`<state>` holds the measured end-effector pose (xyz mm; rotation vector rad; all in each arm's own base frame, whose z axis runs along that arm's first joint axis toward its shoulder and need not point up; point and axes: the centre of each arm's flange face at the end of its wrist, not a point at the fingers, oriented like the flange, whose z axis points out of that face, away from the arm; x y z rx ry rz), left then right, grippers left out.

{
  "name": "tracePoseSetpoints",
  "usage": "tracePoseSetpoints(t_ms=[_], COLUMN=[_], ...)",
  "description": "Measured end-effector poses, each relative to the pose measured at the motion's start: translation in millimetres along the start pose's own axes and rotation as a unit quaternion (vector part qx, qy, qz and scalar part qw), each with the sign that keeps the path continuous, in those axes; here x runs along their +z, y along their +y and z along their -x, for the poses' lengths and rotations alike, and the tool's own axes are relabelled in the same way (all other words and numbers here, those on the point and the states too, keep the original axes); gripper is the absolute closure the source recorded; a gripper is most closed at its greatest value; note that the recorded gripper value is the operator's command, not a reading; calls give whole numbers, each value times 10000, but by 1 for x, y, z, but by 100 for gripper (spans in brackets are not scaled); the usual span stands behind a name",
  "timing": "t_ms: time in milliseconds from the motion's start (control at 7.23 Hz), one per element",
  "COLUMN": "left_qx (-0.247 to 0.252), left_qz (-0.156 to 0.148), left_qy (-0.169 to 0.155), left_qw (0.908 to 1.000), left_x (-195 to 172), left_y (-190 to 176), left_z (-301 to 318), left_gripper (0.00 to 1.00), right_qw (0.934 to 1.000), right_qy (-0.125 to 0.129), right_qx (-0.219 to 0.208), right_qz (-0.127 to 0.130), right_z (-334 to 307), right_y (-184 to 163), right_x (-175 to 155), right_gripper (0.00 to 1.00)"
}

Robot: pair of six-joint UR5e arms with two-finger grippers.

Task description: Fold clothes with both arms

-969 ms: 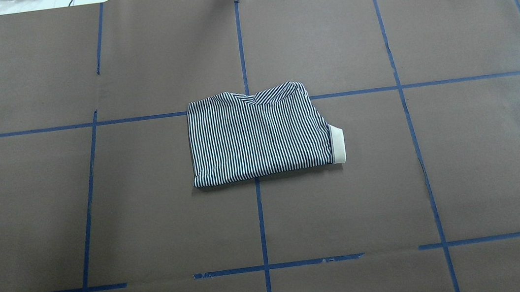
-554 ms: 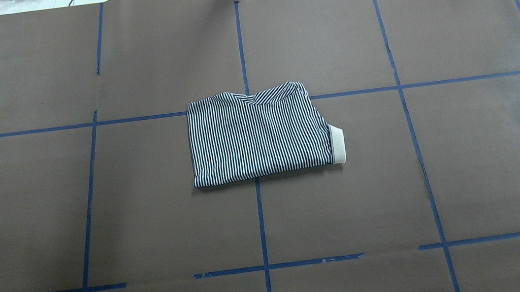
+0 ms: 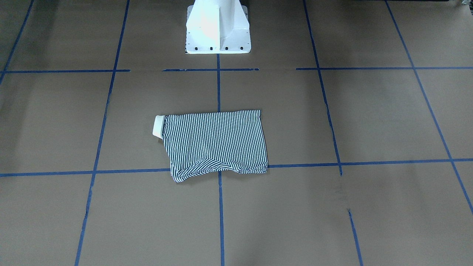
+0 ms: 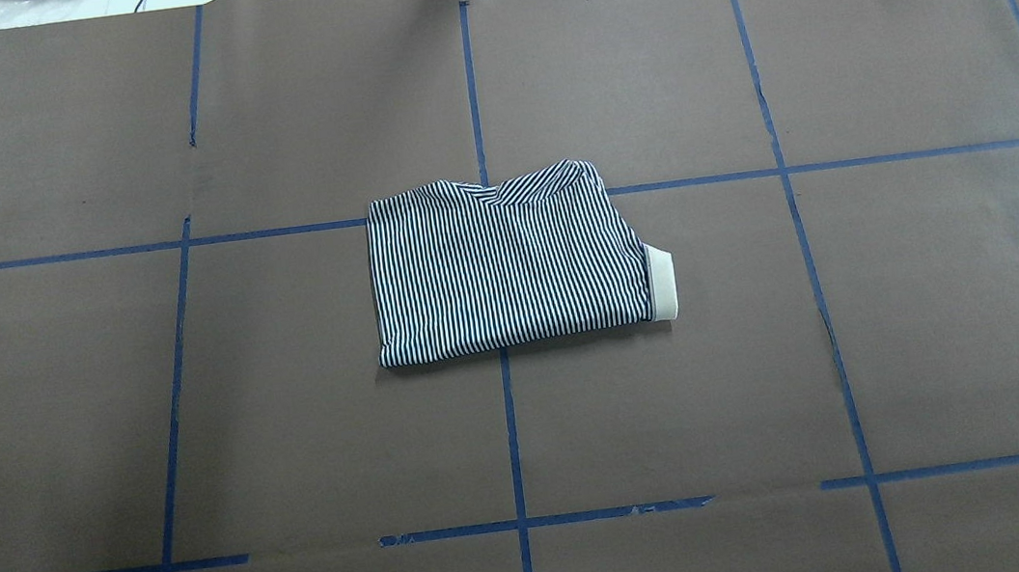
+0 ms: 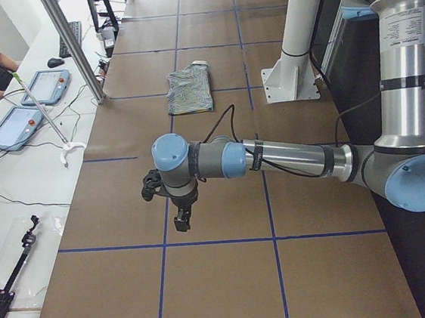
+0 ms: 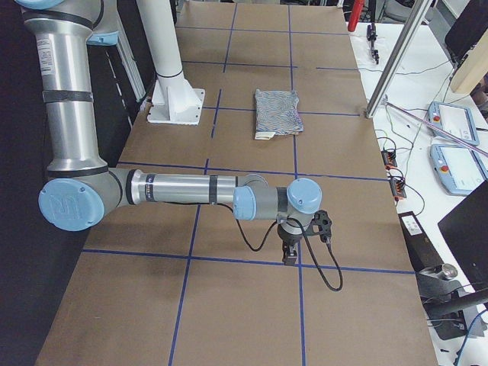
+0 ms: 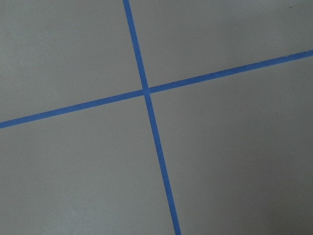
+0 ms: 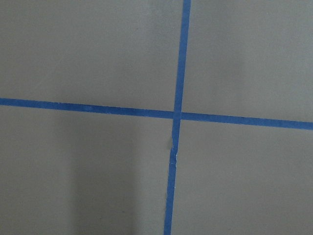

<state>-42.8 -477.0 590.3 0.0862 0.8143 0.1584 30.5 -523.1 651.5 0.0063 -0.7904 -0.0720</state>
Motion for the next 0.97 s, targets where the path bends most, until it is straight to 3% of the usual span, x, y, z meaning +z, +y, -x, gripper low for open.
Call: tracePoseSetpoints(t_ms=[415, 969], left_qx=[-303, -77], left_qz=[-84, -307], left_qy=[44, -616], left_qw=[9995, 9976], left_x=[-1, -9], left_y=[4, -1], left_z=[-3, 2], left_gripper=[0, 0], right_qw=[10000, 10000], right_qy=[-34, -52], right_qx=[2, -55], right_qz=[7, -48], right_z=[0, 5], right_y=[1, -2], right_x=[1, -4], right_gripper=[0, 0])
